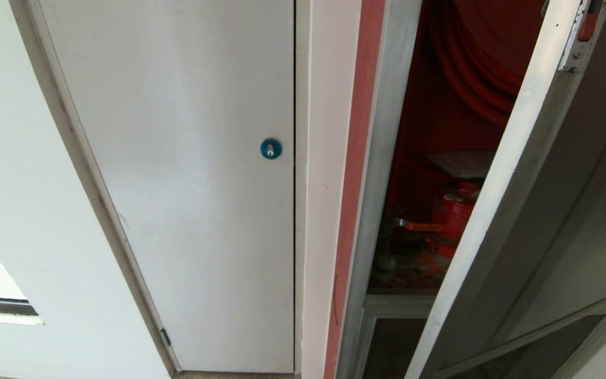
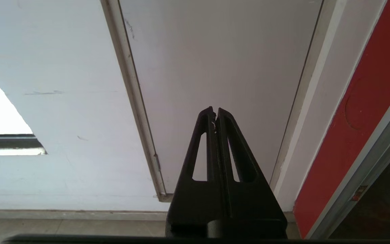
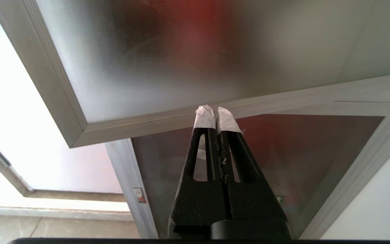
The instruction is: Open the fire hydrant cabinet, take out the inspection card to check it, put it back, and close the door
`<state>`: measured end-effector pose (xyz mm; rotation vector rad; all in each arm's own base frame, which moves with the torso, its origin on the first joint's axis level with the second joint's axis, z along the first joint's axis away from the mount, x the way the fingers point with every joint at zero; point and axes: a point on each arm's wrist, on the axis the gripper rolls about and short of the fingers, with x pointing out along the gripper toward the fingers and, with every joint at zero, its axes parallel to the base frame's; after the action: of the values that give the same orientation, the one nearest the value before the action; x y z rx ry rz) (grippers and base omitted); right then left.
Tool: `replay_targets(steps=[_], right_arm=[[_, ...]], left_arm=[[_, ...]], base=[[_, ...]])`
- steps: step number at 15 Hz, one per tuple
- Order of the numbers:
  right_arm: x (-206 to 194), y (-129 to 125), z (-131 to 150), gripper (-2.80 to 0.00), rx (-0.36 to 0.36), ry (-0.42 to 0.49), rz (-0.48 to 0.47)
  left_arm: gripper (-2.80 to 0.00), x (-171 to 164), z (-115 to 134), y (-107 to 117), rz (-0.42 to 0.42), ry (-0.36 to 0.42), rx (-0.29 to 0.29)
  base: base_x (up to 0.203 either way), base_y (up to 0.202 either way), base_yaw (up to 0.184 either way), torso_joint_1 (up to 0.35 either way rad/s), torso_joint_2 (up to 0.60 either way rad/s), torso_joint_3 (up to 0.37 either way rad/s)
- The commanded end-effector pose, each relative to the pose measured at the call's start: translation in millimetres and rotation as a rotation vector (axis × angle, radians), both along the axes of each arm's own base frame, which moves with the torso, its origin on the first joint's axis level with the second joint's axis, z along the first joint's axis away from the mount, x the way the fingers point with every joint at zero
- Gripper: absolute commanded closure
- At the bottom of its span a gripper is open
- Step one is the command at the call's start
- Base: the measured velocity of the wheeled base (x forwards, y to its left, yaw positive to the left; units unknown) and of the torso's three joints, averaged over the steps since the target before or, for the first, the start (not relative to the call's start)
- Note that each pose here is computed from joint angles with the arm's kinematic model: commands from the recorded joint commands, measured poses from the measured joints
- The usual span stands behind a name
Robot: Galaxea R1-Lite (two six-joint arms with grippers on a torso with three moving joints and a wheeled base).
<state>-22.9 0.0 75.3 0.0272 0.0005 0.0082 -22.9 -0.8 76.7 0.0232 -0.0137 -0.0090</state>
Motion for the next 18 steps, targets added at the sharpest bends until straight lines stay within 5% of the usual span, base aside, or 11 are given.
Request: replay_targets(steps=[1, 18], right_arm=[[0.0, 0.0, 0.0, 0.00, 0.000, 0.000, 0.001], [0.1, 0.0, 0.2, 0.00, -0.004, 0.000, 0.001]], left_arm=[[0.00, 0.5, -1.6, 0.4, 0.018, 0.005, -0.016], [0.00, 0.5, -1.5, 0.5, 0.025, 0.006, -0.023]], base=[[0.000, 0.000, 0.000, 0.000, 0.00, 0.000], [0.000, 0.000, 0.000, 0.000, 0.00, 0.000]])
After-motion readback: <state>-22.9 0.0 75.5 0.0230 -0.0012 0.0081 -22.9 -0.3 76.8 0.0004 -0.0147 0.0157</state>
